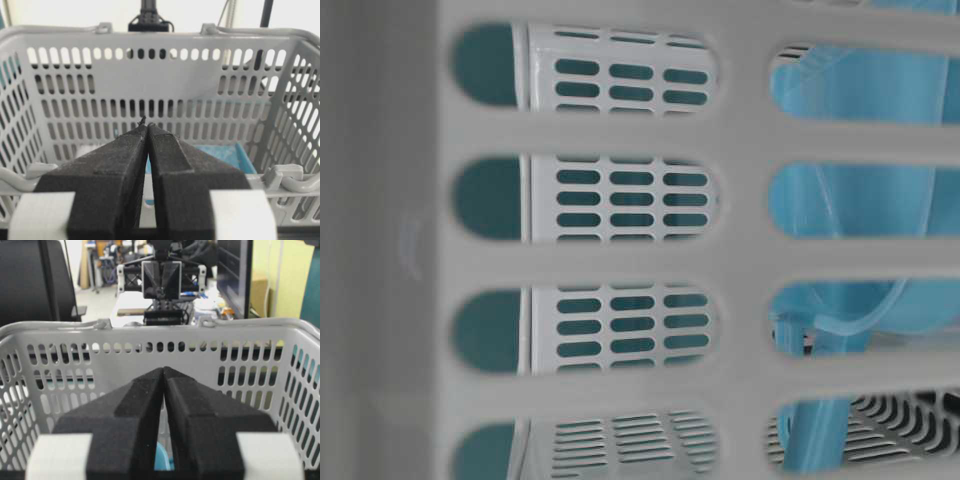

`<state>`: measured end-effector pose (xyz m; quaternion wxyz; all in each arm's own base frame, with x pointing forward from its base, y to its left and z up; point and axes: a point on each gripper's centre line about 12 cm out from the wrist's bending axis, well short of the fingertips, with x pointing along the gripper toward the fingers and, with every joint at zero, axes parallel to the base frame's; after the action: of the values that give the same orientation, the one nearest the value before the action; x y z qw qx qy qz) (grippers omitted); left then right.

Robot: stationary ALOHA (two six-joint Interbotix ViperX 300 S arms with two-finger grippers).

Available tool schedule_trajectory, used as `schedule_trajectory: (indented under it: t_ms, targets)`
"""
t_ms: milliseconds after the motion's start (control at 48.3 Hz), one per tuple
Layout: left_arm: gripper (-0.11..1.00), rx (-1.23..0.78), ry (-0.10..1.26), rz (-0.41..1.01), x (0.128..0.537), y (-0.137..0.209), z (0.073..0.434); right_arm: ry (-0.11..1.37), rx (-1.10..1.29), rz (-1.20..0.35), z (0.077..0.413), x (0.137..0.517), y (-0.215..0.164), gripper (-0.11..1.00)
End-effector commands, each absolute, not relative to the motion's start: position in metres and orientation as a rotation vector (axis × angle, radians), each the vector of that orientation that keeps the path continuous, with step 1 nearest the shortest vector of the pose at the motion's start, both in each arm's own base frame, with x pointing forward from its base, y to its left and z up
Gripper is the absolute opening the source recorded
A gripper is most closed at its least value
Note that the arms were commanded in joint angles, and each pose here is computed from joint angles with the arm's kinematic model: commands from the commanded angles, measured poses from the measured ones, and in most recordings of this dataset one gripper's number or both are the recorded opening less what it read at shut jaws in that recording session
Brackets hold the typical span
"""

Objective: Pick up the dustpan from the shopping basket with the left arm.
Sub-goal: 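Move the left gripper over the basket toward the blue dustpan handle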

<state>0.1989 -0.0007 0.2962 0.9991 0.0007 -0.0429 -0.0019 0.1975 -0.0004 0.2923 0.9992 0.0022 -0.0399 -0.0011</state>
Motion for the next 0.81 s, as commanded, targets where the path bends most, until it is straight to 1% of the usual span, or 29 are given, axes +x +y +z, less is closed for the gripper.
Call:
schedule_trajectory:
  t_ms: [0, 21, 83, 228, 311, 477, 622, 787]
  targets:
    - [0.06, 0.011, -0.071, -0.026, 0.208, -0.005, 0.316, -0.101, 0.012, 0.002, 0.300, 0.199, 0.000, 0.00]
    - [0.06, 0.005, -0.051, -0.027, 0.211, -0.005, 0.318, -0.106, 0.014, 0.002, 0.301, 0.199, 0.000, 0.00]
    - [0.00, -0.009, 0.032, -0.024, 0.221, -0.005, 0.328, -0.106, 0.021, -0.001, 0.302, 0.198, 0.000, 0.00]
    - [0.00, -0.006, 0.241, -0.039, 0.247, -0.011, 0.349, -0.075, 0.024, 0.000, 0.300, 0.195, 0.000, 0.00]
    - [0.00, 0.002, 0.388, -0.052, 0.267, -0.017, 0.355, -0.044, 0.026, 0.000, 0.298, 0.194, 0.000, 0.00]
    - [0.00, 0.026, 0.614, -0.071, 0.301, -0.029, 0.364, 0.008, 0.031, 0.000, 0.296, 0.189, 0.000, 0.00]
    - [0.00, 0.040, 0.779, -0.070, 0.329, -0.034, 0.361, 0.032, 0.026, 0.000, 0.296, 0.185, 0.000, 0.00]
    - [0.00, 0.042, 0.892, -0.064, 0.356, -0.038, 0.354, 0.035, 0.026, 0.001, 0.297, 0.182, 0.000, 0.00]
